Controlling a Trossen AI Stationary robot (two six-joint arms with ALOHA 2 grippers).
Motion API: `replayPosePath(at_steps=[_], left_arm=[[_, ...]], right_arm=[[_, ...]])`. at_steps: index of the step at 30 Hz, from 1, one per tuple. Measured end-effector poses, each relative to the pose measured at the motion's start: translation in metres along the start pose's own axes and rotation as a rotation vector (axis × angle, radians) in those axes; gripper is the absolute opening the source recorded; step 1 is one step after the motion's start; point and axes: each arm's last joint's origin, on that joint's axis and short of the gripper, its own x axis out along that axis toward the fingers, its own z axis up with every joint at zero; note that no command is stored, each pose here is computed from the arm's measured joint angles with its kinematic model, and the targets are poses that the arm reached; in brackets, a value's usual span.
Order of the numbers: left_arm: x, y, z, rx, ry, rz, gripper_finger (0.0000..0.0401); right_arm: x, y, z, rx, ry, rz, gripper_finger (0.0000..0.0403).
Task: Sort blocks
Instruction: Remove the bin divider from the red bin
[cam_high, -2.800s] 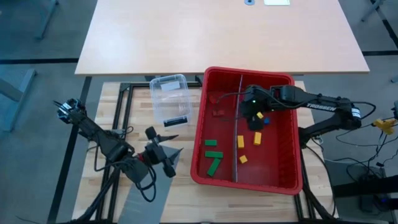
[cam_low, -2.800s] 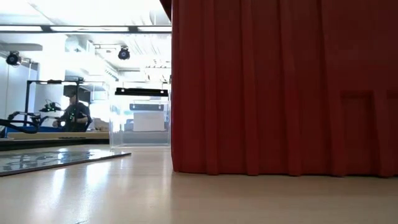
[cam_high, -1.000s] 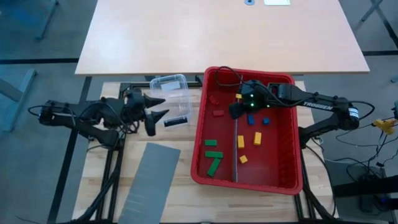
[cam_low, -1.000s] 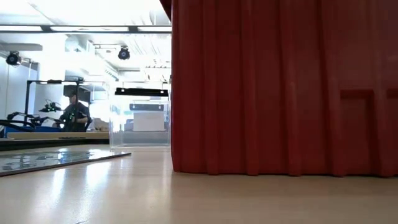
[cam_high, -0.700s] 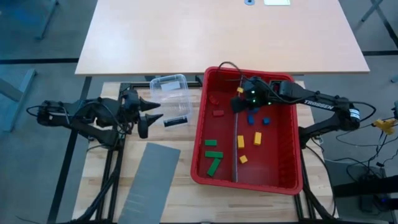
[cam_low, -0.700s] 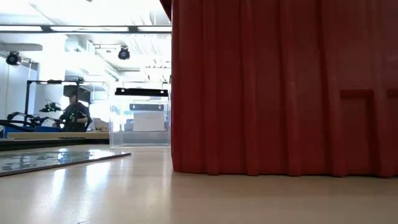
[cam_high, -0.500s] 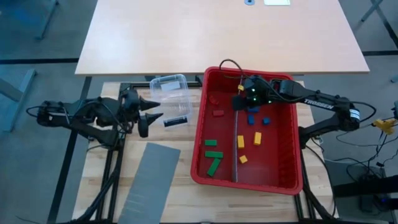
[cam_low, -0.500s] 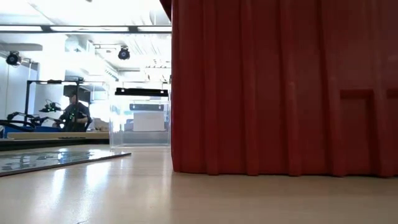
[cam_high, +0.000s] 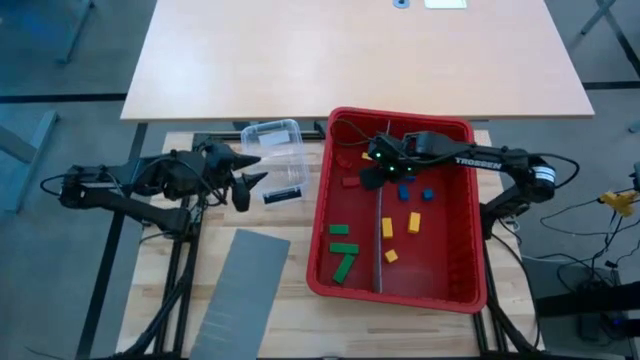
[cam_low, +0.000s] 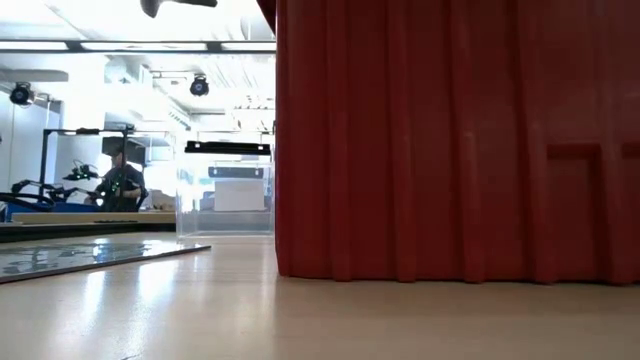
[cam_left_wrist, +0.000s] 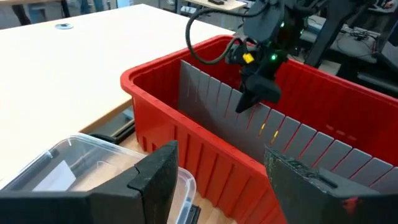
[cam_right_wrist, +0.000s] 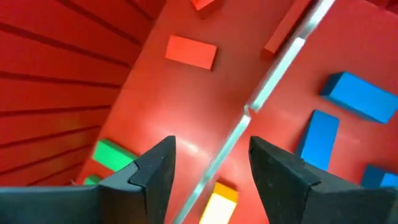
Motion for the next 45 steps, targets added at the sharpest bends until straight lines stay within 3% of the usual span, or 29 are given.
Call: replayPosePath(at_steps=[4, 9, 16, 32, 35, 40, 45], left_arm=[[0.0, 0.0, 0.0, 0.0, 0.0, 0.001, 0.0205], [0.0, 0.0, 0.0, 0.0, 0.0, 0.0, 0.02], [0.0, 0.0, 0.0, 0.001, 0.008, -0.02, 0.0192], [0.0, -0.001, 0.0, 0.012, 0.008, -0.023, 0.0174], [0.0, -0.003, 0.002, -0.004, 0.007, -0.089, 0.0177], [0.0, -0.011, 0.018, -0.096, -0.081, -0.346, 0.0195], [0.004, -0.006, 0.025, -0.142, -0.121, -0.36, 0.0211]], right_arm=[[0.007, 0.001, 0.002, -0.045, 0.014, -0.018, 0.0136], [0.009, 0.001, 0.001, -0.101, 0.023, -0.027, 0.0017], [-0.005, -0.001, 0.0, -0.11, 0.012, -0.01, 0.0004], [-0.137, 0.013, 0.014, -0.08, -0.298, 0.287, 0.0001], [-0.157, 0.017, 0.017, -0.097, -0.36, 0.348, 0.0], [-0.18, 0.025, 0.019, -0.137, -0.461, 0.45, 0.0002], [-0.196, 0.028, 0.02, -0.151, -0.522, 0.505, 0.0001]])
